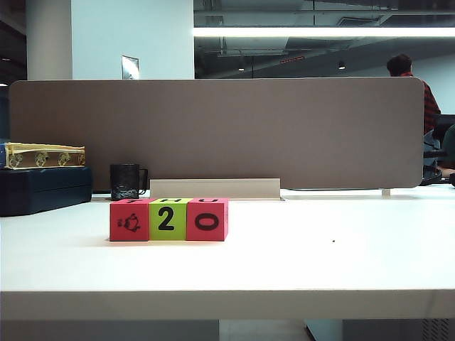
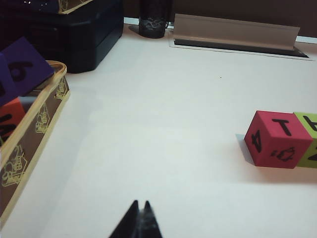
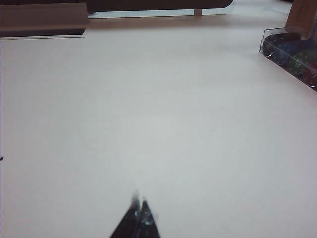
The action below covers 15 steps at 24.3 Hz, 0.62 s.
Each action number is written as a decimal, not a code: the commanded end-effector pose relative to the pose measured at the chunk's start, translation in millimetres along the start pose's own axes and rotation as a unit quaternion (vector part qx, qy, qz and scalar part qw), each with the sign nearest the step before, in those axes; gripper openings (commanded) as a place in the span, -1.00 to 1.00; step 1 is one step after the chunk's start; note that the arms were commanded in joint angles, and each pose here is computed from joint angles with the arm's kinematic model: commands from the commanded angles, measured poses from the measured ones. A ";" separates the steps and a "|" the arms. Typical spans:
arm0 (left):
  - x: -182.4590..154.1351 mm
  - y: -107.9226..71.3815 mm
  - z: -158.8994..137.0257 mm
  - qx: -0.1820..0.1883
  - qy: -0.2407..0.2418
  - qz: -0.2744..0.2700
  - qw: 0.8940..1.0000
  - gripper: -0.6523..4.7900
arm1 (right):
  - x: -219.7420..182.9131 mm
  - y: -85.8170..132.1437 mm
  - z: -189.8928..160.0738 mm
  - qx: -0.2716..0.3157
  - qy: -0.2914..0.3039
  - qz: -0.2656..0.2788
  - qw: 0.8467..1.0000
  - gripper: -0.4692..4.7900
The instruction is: Select the appropriate blocks from the scattered letter blocks on the table and arrange them in a row to spell out "THU".
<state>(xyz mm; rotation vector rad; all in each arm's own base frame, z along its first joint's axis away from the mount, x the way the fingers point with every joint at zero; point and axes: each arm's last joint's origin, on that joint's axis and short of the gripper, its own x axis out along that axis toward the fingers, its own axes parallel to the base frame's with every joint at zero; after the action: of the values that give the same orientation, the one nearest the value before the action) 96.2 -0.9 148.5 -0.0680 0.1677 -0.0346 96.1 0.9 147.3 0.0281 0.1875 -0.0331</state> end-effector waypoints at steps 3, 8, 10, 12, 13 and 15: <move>-0.1 -0.1 -0.6 0.002 0.005 -0.002 1.000 -0.78 | 0.0 0.4 -1.3 -0.001 -0.001 0.007 1.000 -0.84; -0.1 -0.1 -0.6 0.002 0.005 -0.002 1.000 -0.78 | -0.1 0.5 -0.8 -0.003 -0.004 0.009 1.000 -0.84; -0.1 -0.1 -0.6 0.002 0.005 -0.002 1.000 -0.78 | -0.1 0.7 -0.8 -0.003 -0.004 0.010 1.000 -0.84; -0.1 -0.1 -0.6 0.002 0.005 -0.002 1.000 -0.78 | -0.1 0.7 -0.8 -0.003 -0.004 0.010 1.000 -0.84; -0.1 -0.1 -0.6 0.002 0.005 -0.002 1.000 -0.78 | -0.1 0.7 -0.8 -0.003 -0.004 0.010 1.000 -0.84; -0.1 -0.1 -0.6 0.002 0.005 -0.002 1.000 -0.78 | -0.1 0.7 -0.8 -0.003 -0.004 0.010 1.000 -0.84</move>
<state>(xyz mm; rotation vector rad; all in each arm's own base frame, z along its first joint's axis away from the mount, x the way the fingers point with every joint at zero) 96.2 -0.9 148.5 -0.0680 0.1677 -0.0346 96.1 1.5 147.1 0.0252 0.1906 -0.0163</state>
